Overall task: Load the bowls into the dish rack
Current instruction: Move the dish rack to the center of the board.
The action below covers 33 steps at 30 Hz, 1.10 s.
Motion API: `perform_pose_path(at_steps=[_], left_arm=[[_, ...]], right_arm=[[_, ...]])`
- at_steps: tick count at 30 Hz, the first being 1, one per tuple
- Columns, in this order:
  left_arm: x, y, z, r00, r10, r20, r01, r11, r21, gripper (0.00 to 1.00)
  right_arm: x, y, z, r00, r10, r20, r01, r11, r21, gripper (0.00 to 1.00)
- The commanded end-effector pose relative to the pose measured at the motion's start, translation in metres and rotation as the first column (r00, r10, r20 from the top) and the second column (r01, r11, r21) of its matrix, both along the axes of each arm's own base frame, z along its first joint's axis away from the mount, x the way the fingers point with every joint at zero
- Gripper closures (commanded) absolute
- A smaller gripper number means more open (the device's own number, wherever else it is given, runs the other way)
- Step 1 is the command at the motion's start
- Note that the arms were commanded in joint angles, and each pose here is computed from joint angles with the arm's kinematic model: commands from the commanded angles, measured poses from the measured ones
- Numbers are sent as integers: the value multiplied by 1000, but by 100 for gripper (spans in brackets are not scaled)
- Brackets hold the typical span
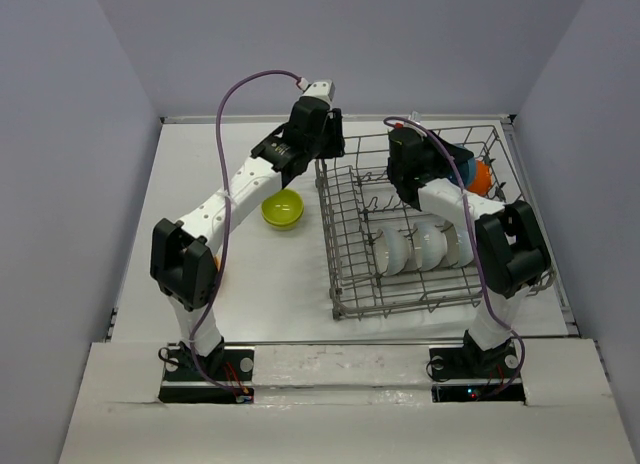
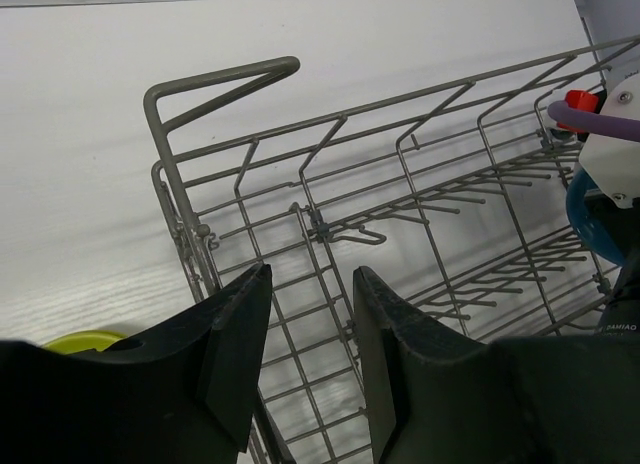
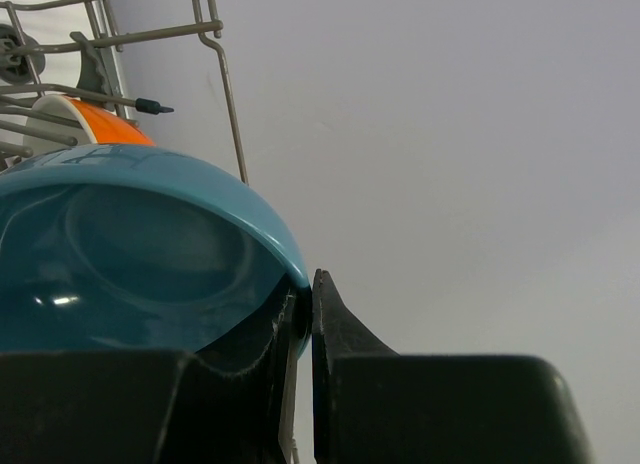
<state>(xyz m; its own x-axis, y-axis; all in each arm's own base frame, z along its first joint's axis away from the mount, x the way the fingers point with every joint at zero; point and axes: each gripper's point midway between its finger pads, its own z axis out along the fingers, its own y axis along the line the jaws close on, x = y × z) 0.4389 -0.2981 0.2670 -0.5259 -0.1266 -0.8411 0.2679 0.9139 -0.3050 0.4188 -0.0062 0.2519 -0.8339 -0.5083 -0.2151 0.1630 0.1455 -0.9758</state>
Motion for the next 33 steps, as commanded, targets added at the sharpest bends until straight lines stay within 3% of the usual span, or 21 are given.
perform_pose_path(at_steps=[1,12,33], left_arm=[[-1,23,18,996,77,48,-79,996,49,48],[-8,60,52,970,188,156,-202,976,79,40],[17,30,2,989,138,57,-144,982,121,39]], right_arm=[[-13,-13,13,999,-41,30,40,999,7,99],[-12,-12,11,999,-42,31,42,999,8,99],[-12,-12,9,999,-44,31,44,999,7,99]])
